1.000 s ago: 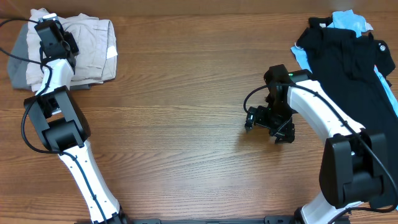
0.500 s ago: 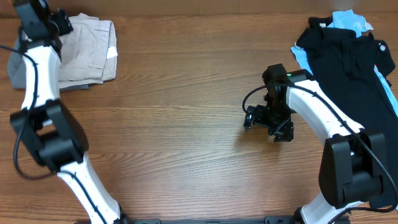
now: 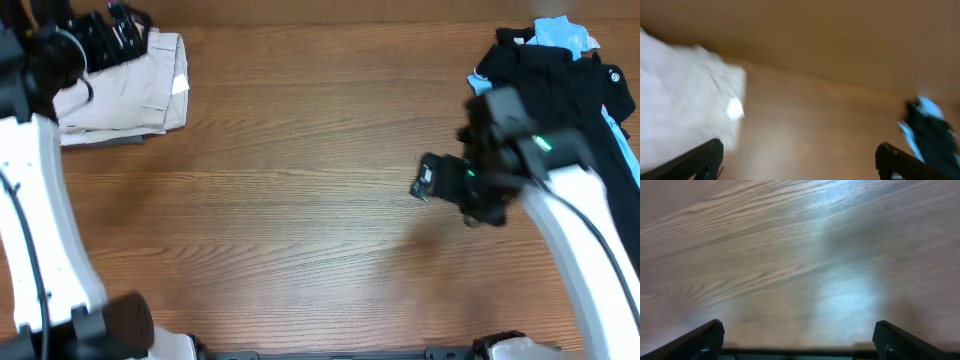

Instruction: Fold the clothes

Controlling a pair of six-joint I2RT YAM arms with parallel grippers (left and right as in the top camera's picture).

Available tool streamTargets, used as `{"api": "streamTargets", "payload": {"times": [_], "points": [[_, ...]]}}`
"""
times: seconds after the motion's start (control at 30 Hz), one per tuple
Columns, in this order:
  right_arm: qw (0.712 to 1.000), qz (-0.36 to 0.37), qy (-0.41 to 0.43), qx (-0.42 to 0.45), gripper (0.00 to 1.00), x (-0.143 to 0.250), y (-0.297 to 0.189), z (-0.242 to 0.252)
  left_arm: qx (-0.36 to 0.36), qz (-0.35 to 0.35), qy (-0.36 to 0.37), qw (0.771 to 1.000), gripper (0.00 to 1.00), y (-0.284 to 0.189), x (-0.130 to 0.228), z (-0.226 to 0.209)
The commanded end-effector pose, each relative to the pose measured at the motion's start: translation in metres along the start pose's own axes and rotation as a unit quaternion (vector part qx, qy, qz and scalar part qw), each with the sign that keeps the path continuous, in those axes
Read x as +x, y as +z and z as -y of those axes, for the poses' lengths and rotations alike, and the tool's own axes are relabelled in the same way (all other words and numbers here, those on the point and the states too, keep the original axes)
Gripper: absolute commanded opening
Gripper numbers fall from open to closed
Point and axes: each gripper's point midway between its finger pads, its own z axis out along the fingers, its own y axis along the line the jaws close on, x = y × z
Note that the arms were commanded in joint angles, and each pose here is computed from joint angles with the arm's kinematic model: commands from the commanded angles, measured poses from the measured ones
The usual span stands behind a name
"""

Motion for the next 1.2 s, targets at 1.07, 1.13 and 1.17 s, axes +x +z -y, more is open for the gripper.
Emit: {"api": "streamTargets", "payload": {"times": [1.07,1.13,1.17], "points": [[0.944,0.298,0.002,-0.145,1.00,0.125,-0.136,0.050,0.132,-0.024,0.131,0.982,1.00,-0.228,0.221,0.139],[0.941,0.304,0.000,-0.149,1.00,0.123,-0.138,0.048,0.132,-0.027,0.129,0.983,1.00,-0.226,0.221,0.138],[0.941,0.303,0.000,-0.150,1.00,0.123,-0.138,0.048,0.132,-0.028,0.128,0.983,1.00,-0.226,0.222,0.138]]}}
